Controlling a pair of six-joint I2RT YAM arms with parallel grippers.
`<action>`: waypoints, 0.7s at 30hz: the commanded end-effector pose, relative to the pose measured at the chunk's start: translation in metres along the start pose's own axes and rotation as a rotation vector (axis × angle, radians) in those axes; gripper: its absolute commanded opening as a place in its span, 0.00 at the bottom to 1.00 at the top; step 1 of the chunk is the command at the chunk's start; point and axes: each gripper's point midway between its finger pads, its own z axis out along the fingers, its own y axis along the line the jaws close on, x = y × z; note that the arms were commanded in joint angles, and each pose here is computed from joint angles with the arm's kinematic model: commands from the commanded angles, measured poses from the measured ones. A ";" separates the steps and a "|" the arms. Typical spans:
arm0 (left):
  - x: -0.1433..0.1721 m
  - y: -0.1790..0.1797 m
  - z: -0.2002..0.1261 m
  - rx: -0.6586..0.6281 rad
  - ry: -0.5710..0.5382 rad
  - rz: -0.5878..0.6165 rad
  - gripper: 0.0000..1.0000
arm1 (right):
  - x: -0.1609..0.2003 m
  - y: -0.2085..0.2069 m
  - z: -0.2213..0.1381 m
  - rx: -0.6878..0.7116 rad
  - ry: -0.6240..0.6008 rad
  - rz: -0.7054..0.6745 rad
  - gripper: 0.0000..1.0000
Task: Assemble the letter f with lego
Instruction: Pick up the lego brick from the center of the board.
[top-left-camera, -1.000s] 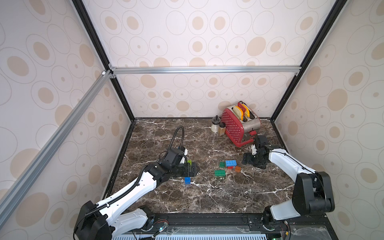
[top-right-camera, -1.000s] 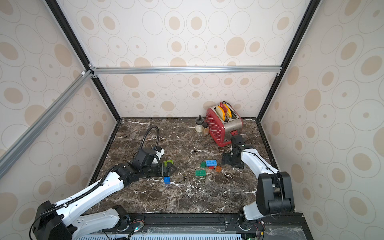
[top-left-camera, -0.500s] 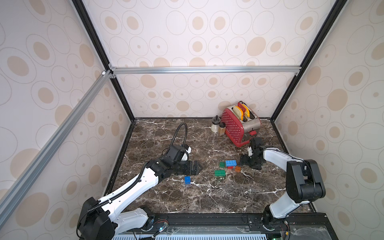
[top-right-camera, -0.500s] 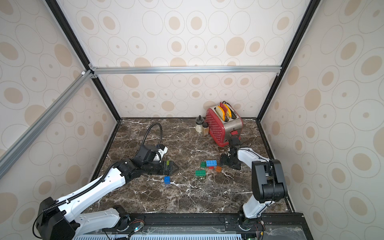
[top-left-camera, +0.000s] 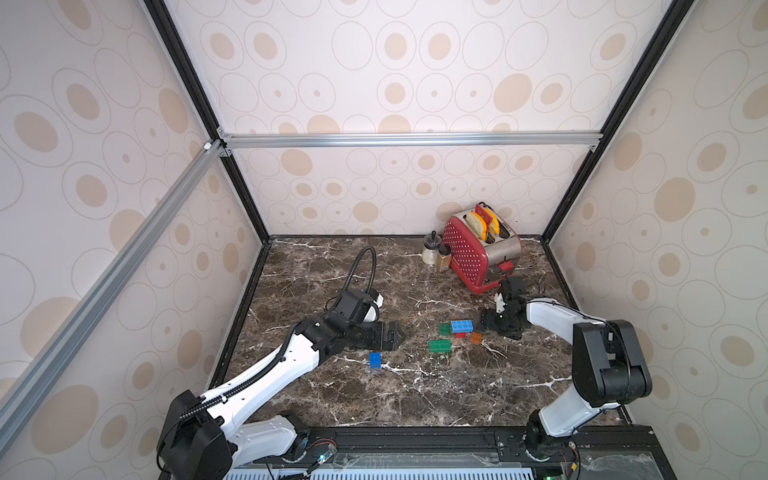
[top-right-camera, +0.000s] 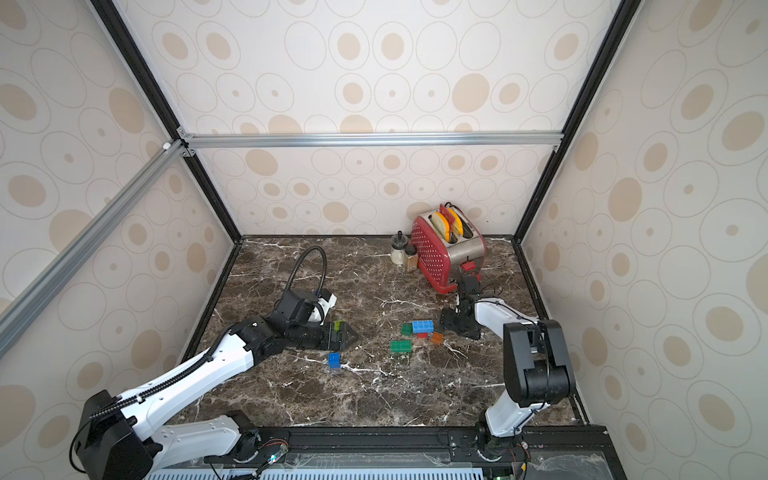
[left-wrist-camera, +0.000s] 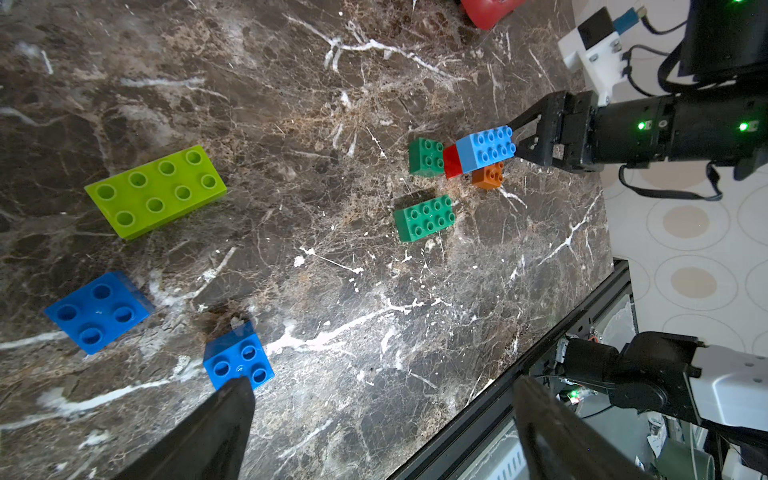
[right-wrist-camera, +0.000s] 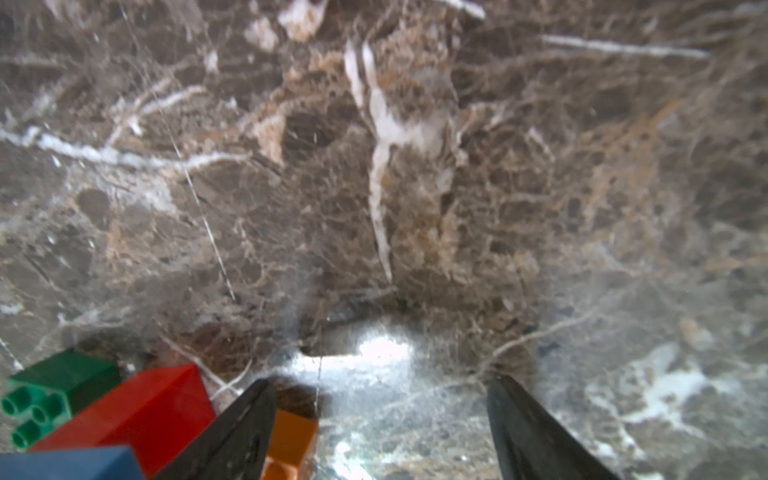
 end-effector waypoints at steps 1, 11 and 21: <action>-0.006 -0.001 -0.004 0.000 -0.022 0.018 0.99 | 0.034 -0.005 0.003 0.029 0.088 -0.023 0.85; -0.007 -0.002 -0.008 0.004 -0.038 0.022 0.99 | 0.055 0.009 -0.005 0.044 0.107 -0.061 0.84; -0.006 -0.003 -0.009 0.004 -0.030 0.021 0.99 | 0.066 0.033 -0.030 0.054 0.068 -0.184 0.85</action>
